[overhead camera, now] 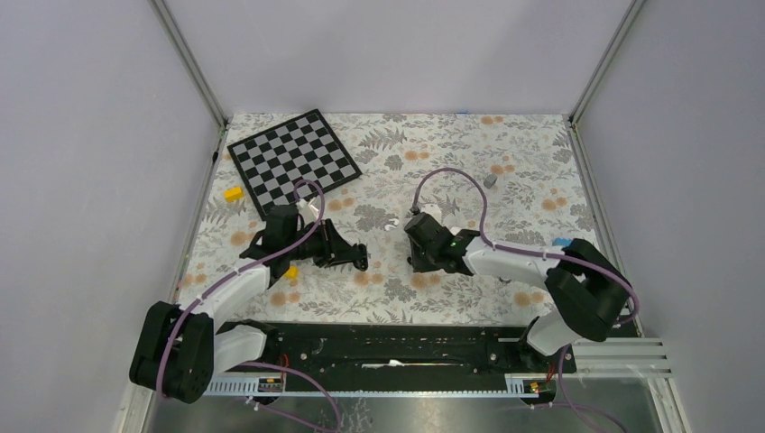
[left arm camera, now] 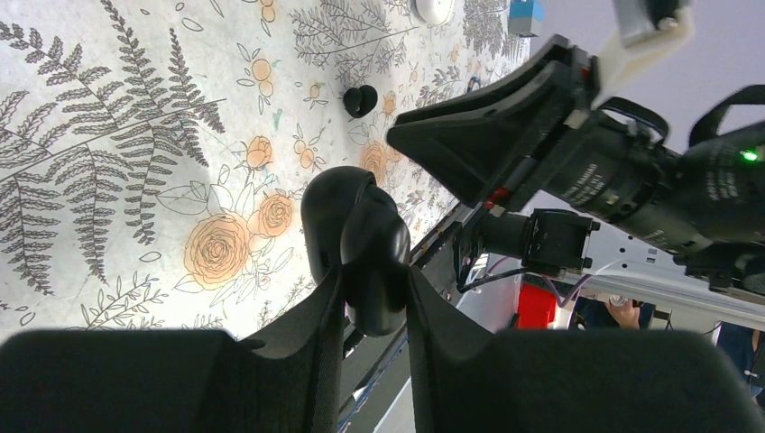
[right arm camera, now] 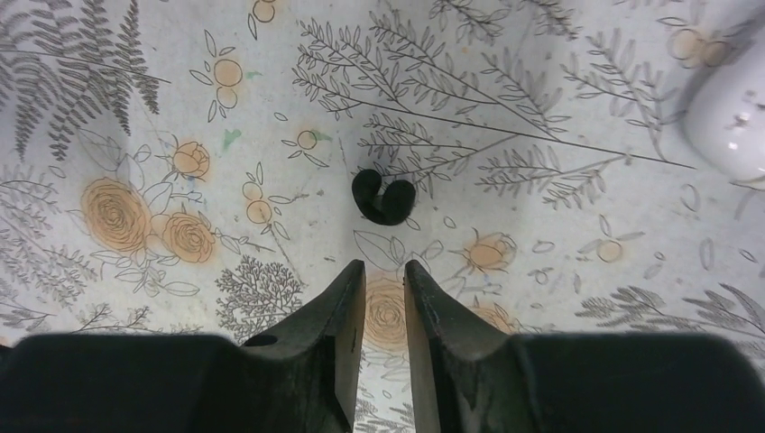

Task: Insert the wireless bluetooth earbuds into the charging case
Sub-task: Adjust the earbud at the center of the board.

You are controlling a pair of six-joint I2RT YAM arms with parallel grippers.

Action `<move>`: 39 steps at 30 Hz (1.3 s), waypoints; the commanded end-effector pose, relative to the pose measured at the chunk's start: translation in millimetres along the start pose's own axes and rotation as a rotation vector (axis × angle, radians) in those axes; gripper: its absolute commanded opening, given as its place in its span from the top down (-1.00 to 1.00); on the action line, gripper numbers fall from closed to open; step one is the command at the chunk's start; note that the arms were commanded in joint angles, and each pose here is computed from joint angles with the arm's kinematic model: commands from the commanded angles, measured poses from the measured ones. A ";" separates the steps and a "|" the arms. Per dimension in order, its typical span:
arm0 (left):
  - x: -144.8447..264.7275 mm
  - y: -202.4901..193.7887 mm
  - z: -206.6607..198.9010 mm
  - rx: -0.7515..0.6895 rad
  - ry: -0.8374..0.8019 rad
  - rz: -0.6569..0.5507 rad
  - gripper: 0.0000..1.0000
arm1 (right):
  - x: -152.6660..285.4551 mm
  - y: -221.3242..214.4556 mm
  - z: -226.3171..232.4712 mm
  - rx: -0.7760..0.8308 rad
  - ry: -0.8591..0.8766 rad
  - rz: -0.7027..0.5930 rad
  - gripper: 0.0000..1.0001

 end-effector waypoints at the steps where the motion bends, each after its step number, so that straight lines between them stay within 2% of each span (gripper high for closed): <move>1: -1.5 6.7 -9.1 -0.053 -0.052 -0.007 0.89 | 19.8 6.5 -10.8 -0.066 -0.059 -0.087 0.40; 12: -0.7 7.1 -12.0 -0.054 -0.062 -0.010 0.89 | 2.4 2.1 -2.9 -0.259 -0.060 -0.071 0.36; 23: -0.6 7.2 -13.7 -0.057 -0.069 -0.002 0.89 | -15.0 0.3 -1.9 -0.248 -0.093 -0.044 0.37; 35: -0.7 6.2 -13.7 -0.058 -0.071 0.009 0.89 | -22.7 10.0 -3.9 -0.234 -0.139 -0.071 0.37; 39: -0.3 6.0 -14.5 -0.060 -0.075 0.011 0.89 | -25.3 16.4 -3.9 -0.197 -0.151 -0.082 0.52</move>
Point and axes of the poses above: each gripper's point midway between its finger pads, its own x axis back along the fingers, its own z axis along the line the jaws close on, y = z × x, the point moved 6 cm from there along x, back along the fingers, and after that the axes turned 12 degrees about x, right-handed, at the moved point
